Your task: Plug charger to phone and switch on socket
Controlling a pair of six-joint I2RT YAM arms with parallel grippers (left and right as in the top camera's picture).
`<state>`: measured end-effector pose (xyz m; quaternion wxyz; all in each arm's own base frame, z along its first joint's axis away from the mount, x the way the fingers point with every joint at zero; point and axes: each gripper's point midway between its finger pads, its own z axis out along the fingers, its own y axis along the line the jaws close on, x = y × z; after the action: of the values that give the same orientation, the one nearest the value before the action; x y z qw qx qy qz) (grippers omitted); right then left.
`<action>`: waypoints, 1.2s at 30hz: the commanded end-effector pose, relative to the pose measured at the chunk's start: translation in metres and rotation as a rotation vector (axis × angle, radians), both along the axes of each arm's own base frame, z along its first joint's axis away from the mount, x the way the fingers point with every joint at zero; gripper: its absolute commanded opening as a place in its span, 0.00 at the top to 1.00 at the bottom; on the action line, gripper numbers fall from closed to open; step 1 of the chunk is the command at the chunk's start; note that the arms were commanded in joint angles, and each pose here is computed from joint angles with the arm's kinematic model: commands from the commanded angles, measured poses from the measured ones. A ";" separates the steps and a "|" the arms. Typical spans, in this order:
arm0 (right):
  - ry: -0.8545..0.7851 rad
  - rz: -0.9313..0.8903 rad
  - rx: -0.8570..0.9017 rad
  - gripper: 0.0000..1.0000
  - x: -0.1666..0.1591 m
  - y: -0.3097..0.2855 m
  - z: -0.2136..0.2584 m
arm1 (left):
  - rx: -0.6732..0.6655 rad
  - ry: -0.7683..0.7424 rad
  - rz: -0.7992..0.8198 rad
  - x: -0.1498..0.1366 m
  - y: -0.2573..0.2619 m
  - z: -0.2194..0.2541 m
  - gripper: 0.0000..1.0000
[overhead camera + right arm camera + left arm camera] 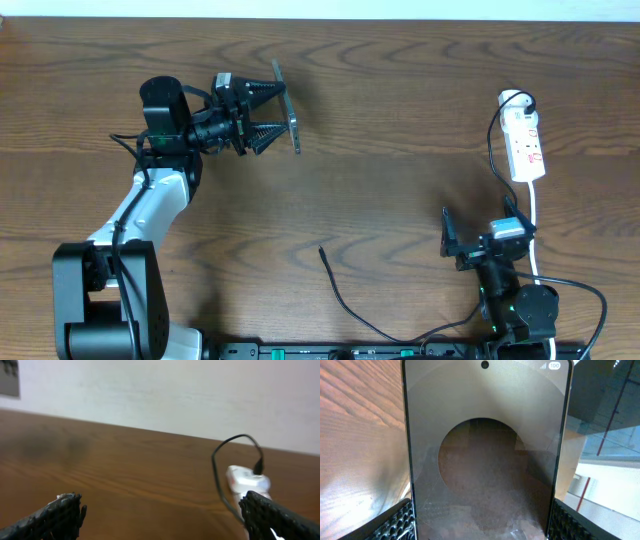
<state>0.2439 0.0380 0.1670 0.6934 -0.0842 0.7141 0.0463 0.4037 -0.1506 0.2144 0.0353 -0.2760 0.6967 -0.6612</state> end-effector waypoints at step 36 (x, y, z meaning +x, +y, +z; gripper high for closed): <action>0.504 0.885 0.167 0.01 0.100 0.213 0.059 | 0.167 0.002 0.314 0.042 0.037 -0.019 0.93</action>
<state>0.3451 0.2280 0.2176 0.4139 -0.2498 0.7818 0.3938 0.4398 -0.1184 0.1791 0.1328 -0.3899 0.6986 -0.5850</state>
